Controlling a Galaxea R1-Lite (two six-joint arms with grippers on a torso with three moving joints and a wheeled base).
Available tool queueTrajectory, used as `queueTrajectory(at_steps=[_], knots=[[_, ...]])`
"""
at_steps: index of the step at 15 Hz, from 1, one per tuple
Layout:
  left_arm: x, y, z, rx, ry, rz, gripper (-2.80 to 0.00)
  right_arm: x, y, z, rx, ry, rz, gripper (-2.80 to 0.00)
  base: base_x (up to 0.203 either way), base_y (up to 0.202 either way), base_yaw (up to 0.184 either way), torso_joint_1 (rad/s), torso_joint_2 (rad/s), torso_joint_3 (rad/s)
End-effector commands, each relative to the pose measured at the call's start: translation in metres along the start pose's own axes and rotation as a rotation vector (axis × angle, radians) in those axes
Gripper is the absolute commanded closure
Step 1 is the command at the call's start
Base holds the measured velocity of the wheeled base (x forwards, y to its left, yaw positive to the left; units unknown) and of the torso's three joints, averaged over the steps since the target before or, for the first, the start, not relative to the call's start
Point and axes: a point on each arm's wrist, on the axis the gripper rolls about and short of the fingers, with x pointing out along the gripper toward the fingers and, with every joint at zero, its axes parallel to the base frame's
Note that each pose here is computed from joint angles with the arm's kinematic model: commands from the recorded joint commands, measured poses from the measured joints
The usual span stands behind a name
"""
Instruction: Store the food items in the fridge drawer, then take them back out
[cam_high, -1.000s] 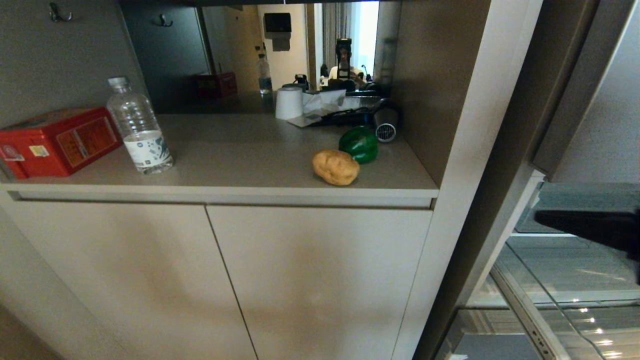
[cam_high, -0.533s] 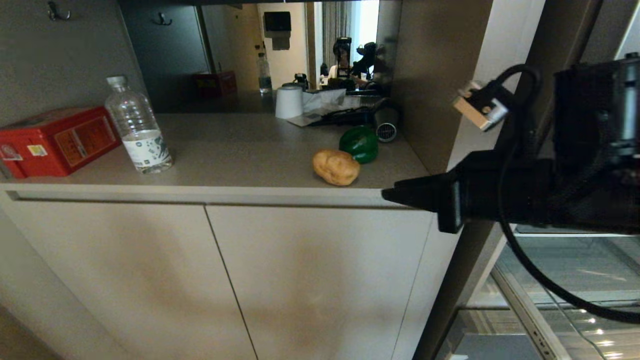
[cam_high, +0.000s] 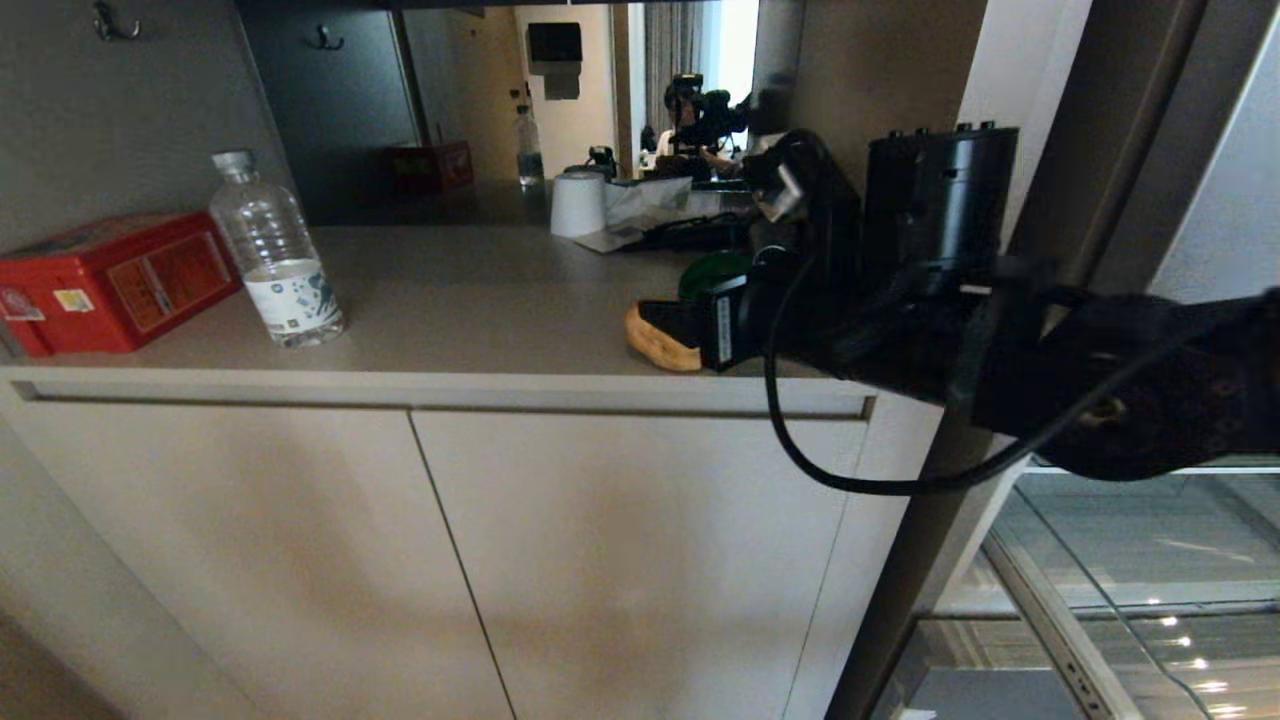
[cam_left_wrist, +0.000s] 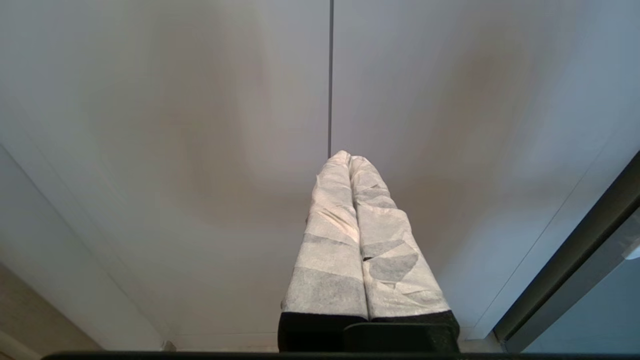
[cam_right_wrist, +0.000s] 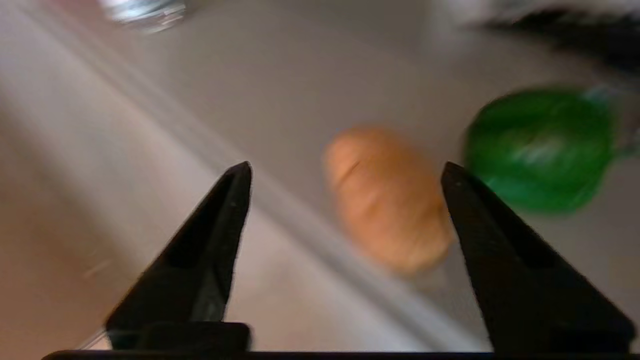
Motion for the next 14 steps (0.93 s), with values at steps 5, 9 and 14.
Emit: queueTrajectory(at_steps=[5, 9, 14], knots=[[0.000, 0.000, 0.000, 0.000, -0.001, 0.000, 0.00, 0.036, 0.001, -0.021, -0.047, -0.020, -0.028, -2.80, 0.000, 0.000, 0.000, 0.000, 0.00, 0.000], [0.000, 0.000, 0.000, 0.000, -0.001, 0.000, 0.00, 0.036, -0.001, -0.022, -0.048, -0.016, -0.060, -2.80, 0.000, 0.000, 0.000, 0.000, 0.00, 0.000], [0.000, 0.000, 0.000, 0.000, 0.000, 0.000, 0.00, 0.040, -0.004, -0.030, -0.046, 0.007, -0.073, -2.80, 0.000, 0.000, 0.000, 0.000, 0.00, 0.000]])
